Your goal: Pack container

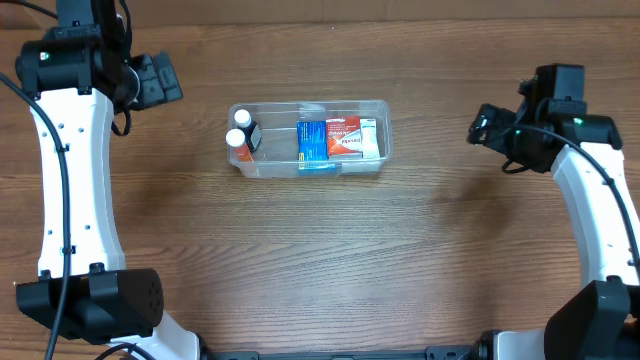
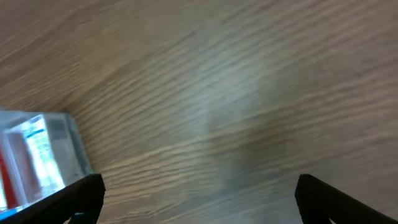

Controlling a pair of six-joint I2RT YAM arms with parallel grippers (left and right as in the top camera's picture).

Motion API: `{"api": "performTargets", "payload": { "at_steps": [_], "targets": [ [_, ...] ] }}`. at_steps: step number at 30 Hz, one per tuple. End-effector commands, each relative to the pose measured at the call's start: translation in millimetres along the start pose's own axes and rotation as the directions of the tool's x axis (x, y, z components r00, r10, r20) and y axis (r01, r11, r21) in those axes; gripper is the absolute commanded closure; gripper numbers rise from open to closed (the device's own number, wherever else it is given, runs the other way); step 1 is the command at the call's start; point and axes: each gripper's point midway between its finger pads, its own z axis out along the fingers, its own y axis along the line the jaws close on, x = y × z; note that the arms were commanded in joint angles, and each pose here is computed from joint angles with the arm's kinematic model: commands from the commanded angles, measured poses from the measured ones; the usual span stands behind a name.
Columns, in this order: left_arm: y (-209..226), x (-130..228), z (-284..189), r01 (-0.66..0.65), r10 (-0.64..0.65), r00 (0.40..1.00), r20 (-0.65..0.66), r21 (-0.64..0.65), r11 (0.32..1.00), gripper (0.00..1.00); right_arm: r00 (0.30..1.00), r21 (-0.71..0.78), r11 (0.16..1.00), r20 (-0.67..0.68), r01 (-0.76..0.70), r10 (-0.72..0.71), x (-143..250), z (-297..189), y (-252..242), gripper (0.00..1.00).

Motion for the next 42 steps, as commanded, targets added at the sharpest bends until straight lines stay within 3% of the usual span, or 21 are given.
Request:
{"api": "performTargets", "payload": {
  "at_steps": [1,13,18,24,31,42],
  "targets": [
    [-10.9,11.4,-12.5,-0.08,0.082,0.996,-0.021,0.068,0.994,0.0,0.999,0.055,0.998,0.04,-0.033,0.031,-7.3,-15.8,-9.9,0.0],
    [-24.9,47.0,-4.8,-0.14,0.147,0.983,-0.11,0.073,0.988,0.0,0.998,0.099,0.994,0.006,-0.056,0.055,14.6,-33.8,-19.5,0.0],
    [-33.4,52.0,-23.7,-0.179,0.177,0.984,0.023,0.069,0.982,0.0,0.991,0.054,0.998,0.129,-0.043,0.036,22.4,-61.3,-17.8,0.0],
    [-29.4,64.1,-59.2,-0.18,0.147,0.946,0.289,0.091,0.979,0.0,0.922,0.001,0.999,0.384,0.055,-0.051,42.5,-99.5,-14.9,0.0],
    [-21.3,89.1,-51.3,-0.113,0.051,0.92,0.39,0.138,0.984,0.0,0.888,-0.025,0.998,0.458,0.061,-0.043,66.6,-111.5,-22.6,0.0],
    [-19.0,108.2,-16.5,-0.114,0.083,0.962,0.259,0.105,0.988,0.0,0.921,-0.002,0.999,0.386,0.054,-0.049,73.7,-94.5,-26.4,0.0]
  ]
}}
